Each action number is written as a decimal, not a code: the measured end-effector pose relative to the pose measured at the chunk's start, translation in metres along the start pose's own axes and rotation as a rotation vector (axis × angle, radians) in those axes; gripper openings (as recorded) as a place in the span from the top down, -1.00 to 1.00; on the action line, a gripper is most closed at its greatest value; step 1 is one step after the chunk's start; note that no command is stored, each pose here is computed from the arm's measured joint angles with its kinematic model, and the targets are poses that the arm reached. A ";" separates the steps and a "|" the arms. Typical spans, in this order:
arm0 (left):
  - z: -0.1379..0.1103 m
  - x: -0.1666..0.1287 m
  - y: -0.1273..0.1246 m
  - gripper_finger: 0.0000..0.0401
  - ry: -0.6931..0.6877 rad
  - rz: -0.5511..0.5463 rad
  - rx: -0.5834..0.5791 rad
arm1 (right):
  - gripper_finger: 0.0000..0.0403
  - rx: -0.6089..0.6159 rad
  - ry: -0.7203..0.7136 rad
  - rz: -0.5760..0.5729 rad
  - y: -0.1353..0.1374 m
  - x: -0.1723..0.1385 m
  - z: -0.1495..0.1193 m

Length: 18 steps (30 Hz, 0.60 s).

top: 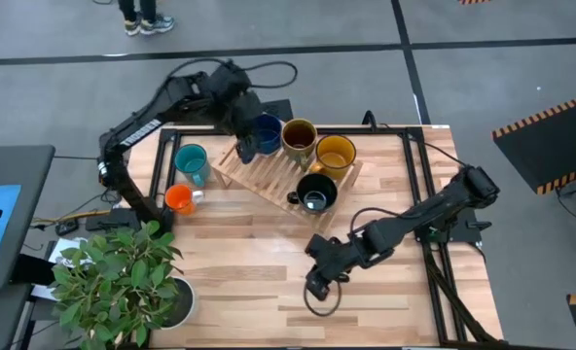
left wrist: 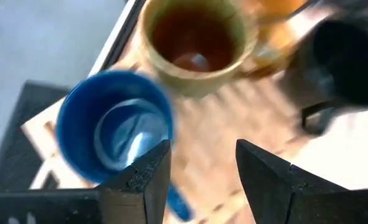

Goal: Place coffee mugs
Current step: Put the orange mug on the shelf

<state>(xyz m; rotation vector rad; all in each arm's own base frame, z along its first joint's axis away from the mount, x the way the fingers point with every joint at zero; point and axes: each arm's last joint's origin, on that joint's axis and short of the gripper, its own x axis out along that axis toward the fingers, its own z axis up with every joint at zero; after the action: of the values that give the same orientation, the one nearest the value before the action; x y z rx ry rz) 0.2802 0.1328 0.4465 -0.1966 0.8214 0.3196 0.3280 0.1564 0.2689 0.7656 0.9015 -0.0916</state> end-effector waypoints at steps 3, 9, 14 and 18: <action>0.001 -0.028 -0.007 0.18 -0.123 -0.094 -0.036 | 0.69 -0.031 -0.021 0.009 0.010 -0.030 -0.006; -0.012 -0.092 -0.030 0.18 -0.430 -0.175 0.001 | 0.69 -0.088 -0.281 -0.081 0.013 -0.098 -0.021; -0.056 -0.106 -0.045 0.18 -0.563 -0.176 -0.021 | 0.69 -0.126 -0.431 -0.194 0.004 -0.133 -0.032; -0.097 -0.094 -0.051 0.18 -0.569 -0.194 -0.110 | 0.69 -0.155 -0.438 -0.250 -0.003 -0.141 -0.035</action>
<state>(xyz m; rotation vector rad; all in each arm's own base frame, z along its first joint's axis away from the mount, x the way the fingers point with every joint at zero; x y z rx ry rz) 0.1722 0.0376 0.4545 -0.2698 0.2196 0.2202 0.2137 0.1433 0.3572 0.4585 0.5739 -0.3905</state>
